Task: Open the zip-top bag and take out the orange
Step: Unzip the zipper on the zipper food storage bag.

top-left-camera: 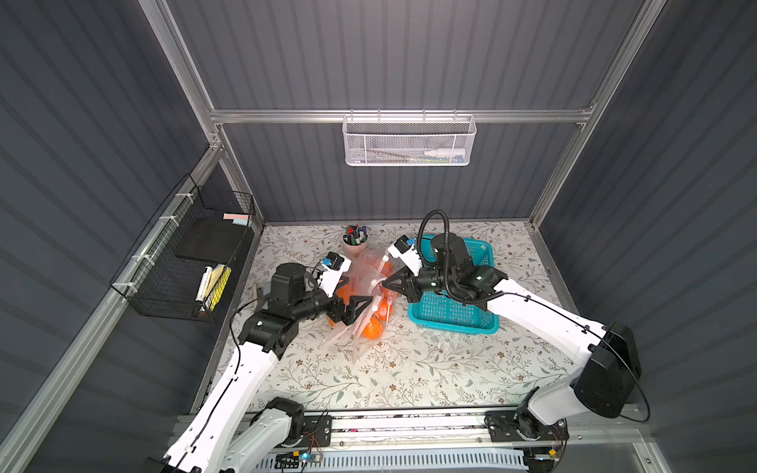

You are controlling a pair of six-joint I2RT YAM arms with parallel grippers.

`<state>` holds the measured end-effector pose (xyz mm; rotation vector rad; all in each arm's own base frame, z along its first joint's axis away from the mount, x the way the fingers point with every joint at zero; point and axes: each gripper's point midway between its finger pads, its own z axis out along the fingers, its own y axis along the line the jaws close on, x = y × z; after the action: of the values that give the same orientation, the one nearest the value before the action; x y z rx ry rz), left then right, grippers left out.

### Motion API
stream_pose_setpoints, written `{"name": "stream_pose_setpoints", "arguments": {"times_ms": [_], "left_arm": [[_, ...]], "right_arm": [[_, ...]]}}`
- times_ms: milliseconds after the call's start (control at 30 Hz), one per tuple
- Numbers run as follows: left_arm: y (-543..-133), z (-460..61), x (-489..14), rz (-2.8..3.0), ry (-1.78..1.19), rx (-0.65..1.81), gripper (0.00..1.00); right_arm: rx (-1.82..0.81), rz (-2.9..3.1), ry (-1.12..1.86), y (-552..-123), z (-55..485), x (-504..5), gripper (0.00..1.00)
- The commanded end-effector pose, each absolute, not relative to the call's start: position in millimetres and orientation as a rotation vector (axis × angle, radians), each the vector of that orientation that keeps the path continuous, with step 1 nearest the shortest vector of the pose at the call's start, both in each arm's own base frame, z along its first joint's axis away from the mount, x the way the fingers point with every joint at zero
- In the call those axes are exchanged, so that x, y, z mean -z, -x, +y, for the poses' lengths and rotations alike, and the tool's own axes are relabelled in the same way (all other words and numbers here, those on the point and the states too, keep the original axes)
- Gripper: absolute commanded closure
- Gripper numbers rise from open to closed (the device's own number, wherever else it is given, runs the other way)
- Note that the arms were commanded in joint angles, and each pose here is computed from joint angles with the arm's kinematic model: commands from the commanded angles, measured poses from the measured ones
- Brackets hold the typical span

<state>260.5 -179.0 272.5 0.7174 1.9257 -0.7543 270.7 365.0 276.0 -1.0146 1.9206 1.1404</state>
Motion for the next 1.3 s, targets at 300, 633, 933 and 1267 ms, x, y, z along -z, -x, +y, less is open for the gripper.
{"name": "stream_pose_setpoints", "arguments": {"times_ms": [300,633,933,1267], "left_arm": [[-260,-190,-251,1.967,-0.767,0.728,0.05],[-260,-195,-250,1.952,-0.785,0.755,0.35],[-264,-200,-248,1.95,-0.804,0.775,0.82],[-236,-226,-253,1.934,-0.961,1.064,0.85]], "right_arm": [[-1.535,2.109,1.009,-223,358,-294,1.0],[-1.764,2.17,0.834,-220,345,-317,0.89],[-1.164,1.755,1.291,-211,315,-314,0.36],[-0.08,0.804,1.652,-230,328,-282,0.18]]}}
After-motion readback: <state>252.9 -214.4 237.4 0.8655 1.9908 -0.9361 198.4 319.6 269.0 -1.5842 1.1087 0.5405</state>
